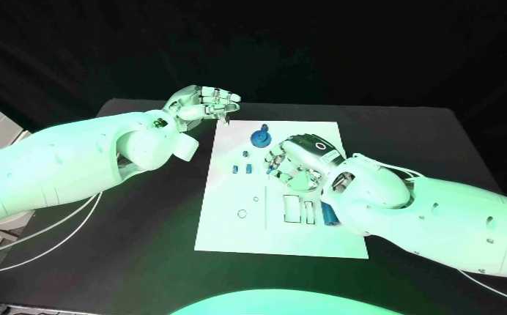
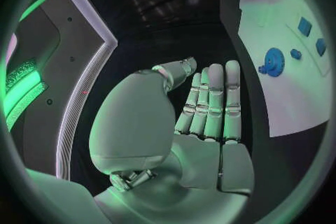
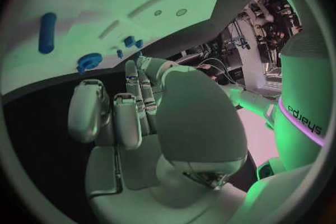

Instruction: Assemble the parts on the task board

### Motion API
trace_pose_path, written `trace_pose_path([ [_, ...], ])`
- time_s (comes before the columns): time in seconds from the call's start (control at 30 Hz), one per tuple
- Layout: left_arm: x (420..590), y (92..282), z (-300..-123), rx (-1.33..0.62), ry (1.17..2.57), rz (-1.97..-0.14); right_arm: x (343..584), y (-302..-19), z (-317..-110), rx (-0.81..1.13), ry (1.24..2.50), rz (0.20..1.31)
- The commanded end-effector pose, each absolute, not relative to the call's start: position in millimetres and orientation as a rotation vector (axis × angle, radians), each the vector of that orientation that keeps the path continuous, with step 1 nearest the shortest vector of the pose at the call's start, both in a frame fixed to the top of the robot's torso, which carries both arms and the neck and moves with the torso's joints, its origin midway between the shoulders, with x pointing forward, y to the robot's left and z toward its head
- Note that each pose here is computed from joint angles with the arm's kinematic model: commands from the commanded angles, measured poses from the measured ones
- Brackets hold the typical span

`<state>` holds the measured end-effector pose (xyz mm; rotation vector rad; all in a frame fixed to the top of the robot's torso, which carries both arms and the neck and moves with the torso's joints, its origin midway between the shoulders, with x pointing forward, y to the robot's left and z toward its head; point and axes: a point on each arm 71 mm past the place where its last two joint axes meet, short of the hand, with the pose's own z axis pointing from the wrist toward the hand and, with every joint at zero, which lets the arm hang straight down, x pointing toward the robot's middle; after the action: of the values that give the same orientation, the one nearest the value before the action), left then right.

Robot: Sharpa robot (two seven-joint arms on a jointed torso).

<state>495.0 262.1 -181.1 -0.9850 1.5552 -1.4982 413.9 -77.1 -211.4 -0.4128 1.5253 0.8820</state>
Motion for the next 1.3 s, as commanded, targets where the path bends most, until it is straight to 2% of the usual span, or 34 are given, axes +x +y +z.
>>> trace_pose_path([
  [0.03, 495.4, 258.5, -179.8, -0.987, 1.546, -1.523, 408, -69, -222, -0.497, 1.57, 0.875],
  [0.4, 496.1, 251.4, -180.2, -0.986, 1.554, -1.536, 396, -50, -239, -0.553, 1.628, 0.878],
  [1.3, 496.3, 249.2, -180.8, -0.985, 1.566, -1.544, 395, -43, -253, -0.582, 1.645, 0.796],
])
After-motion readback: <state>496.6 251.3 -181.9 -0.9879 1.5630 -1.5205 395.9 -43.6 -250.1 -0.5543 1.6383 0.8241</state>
